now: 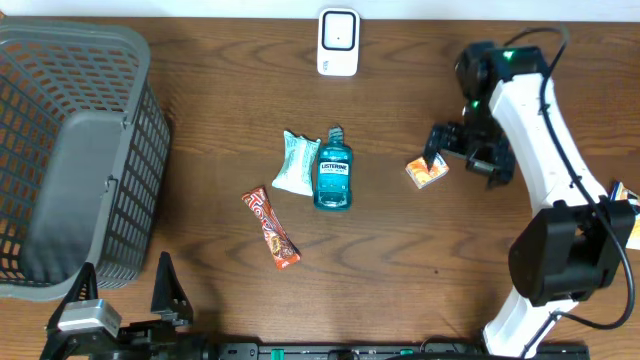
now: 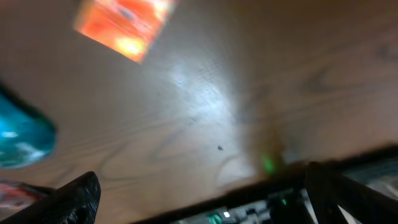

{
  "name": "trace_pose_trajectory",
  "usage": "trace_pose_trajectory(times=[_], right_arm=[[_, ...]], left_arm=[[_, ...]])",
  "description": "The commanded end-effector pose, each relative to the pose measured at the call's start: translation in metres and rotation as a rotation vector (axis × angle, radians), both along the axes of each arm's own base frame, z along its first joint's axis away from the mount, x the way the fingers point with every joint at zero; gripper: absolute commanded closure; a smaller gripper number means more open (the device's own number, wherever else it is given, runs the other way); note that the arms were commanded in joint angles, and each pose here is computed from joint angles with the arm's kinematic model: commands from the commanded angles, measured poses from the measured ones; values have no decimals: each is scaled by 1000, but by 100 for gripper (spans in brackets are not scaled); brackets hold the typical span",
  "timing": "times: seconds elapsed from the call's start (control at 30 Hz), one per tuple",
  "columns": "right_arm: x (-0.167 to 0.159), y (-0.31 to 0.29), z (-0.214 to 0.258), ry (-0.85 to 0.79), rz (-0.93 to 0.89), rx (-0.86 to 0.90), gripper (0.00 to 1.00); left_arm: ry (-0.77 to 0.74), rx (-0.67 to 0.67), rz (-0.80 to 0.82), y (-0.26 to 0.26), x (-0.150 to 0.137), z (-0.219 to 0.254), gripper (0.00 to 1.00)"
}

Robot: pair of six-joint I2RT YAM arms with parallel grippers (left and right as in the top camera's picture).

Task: Scan the item barcode
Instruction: 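Lower the right gripper onto the orange tissue pack and grasp it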

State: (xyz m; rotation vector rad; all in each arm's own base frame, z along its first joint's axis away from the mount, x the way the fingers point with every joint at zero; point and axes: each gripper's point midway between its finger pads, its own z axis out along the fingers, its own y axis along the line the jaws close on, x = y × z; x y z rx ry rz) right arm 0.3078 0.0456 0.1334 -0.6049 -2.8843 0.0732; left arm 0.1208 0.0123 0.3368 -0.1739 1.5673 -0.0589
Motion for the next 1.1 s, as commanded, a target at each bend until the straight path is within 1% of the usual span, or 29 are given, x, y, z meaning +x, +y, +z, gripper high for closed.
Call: trace_pose_trajectory(times=[0.0,0.07,0.1,0.13,0.2,0.23,0.33,0.37,0.4,0.53,0.63,0.73,0.87,1.07], right_arm=[[-25,-14,30,-146,-28,-64,1],[-34,-20,34,-274,-31,-69,1],[-36,-19,34,-389,-36,-49,1],[-35,-17,28,-500,-41,-17,1],[-29,-6,16,-625,-41,62,1],[-22,8,5,-703,-30,151,1],[-10,33,-12,-793,1,304,2],[-4,38,-24,-814,-12,335,4],[-2,38,-29,-808,-30,337,4],[16,37,-65,-742,-132,326,12],[34,32,-102,-683,-268,321,28],[40,23,-109,-680,-332,314,36],[50,8,-105,-725,-377,301,37],[50,0,-109,-717,-401,288,35]], left_arm=[[-5,2,-5,-1,0,0,2],[-5,2,-5,-1,0,0,2],[-5,2,-5,-1,0,0,2],[-5,2,-5,-1,0,0,2],[-5,2,-6,-1,0,0,2],[-5,2,-6,-1,0,0,2],[-5,2,-5,-1,0,0,2],[-5,2,-5,-1,0,0,2],[-5,2,-5,-1,0,0,2],[-5,2,-5,-1,0,0,2],[-5,2,-5,-1,0,0,2],[-5,2,-5,-1,0,0,2],[-5,2,-5,-1,0,0,2],[-5,2,-5,-1,0,0,2]])
